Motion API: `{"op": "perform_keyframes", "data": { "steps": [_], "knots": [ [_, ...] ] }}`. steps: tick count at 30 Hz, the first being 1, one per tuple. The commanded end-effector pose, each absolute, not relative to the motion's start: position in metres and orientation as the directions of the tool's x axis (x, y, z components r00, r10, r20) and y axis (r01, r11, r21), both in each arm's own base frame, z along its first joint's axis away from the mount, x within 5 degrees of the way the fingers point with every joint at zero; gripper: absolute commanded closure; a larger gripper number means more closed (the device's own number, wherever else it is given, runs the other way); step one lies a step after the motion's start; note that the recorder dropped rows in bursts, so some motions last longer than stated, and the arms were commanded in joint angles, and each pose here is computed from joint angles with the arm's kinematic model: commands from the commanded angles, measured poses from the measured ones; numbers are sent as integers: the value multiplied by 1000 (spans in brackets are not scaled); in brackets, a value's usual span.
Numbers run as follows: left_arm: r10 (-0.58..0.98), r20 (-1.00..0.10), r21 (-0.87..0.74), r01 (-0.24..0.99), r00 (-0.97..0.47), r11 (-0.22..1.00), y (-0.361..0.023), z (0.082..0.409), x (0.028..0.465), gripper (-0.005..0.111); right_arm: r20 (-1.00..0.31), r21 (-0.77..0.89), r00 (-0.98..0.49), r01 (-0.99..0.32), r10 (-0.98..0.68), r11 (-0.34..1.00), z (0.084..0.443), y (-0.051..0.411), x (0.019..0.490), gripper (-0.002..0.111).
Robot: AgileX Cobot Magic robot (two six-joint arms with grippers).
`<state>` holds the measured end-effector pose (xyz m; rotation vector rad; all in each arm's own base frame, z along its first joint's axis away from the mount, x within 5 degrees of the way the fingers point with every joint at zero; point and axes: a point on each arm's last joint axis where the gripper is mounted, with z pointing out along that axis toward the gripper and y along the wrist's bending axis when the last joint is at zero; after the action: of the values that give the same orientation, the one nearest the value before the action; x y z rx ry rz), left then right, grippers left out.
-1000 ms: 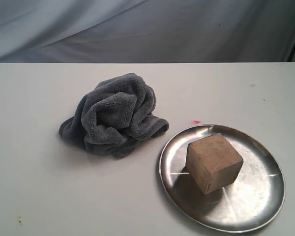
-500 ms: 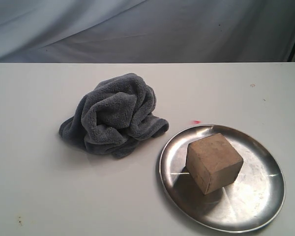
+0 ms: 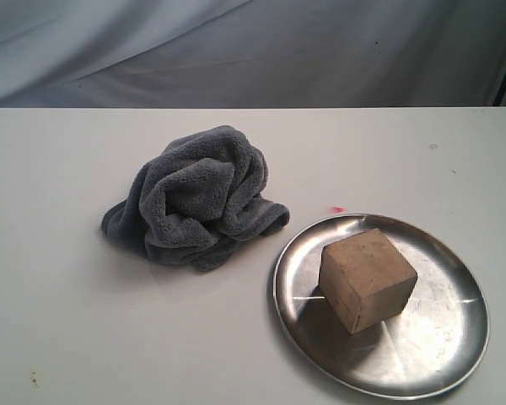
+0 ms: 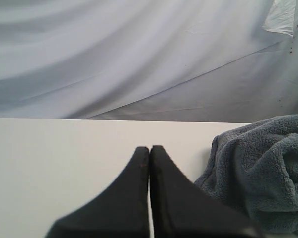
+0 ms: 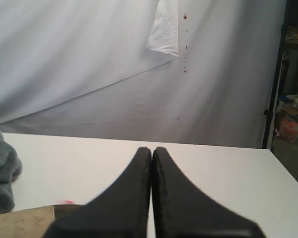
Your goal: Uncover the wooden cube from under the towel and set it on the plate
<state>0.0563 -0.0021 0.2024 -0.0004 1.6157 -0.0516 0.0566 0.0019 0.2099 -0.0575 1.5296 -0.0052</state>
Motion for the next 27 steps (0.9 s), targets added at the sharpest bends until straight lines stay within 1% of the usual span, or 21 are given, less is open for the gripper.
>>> {"op": "perform_keyframes", "data": {
  "steps": [1, 9, 27],
  "knots": [
    [-35, -998, -36, 32, -47, 999, -2, 201, 56, 105, -995, -97, 14, -37, -96, 995, 206, 2, 56, 108],
    [-35, -998, -36, 32, -47, 999, -2, 201, 56, 105, -997, -67, -44, -45, -69, 997, 201, 2, 56, 108],
    [-35, -998, -36, 32, -47, 999, -2, 201, 56, 105, -997, -67, -44, -45, -69, 997, 201, 2, 56, 108]
  ]
}}
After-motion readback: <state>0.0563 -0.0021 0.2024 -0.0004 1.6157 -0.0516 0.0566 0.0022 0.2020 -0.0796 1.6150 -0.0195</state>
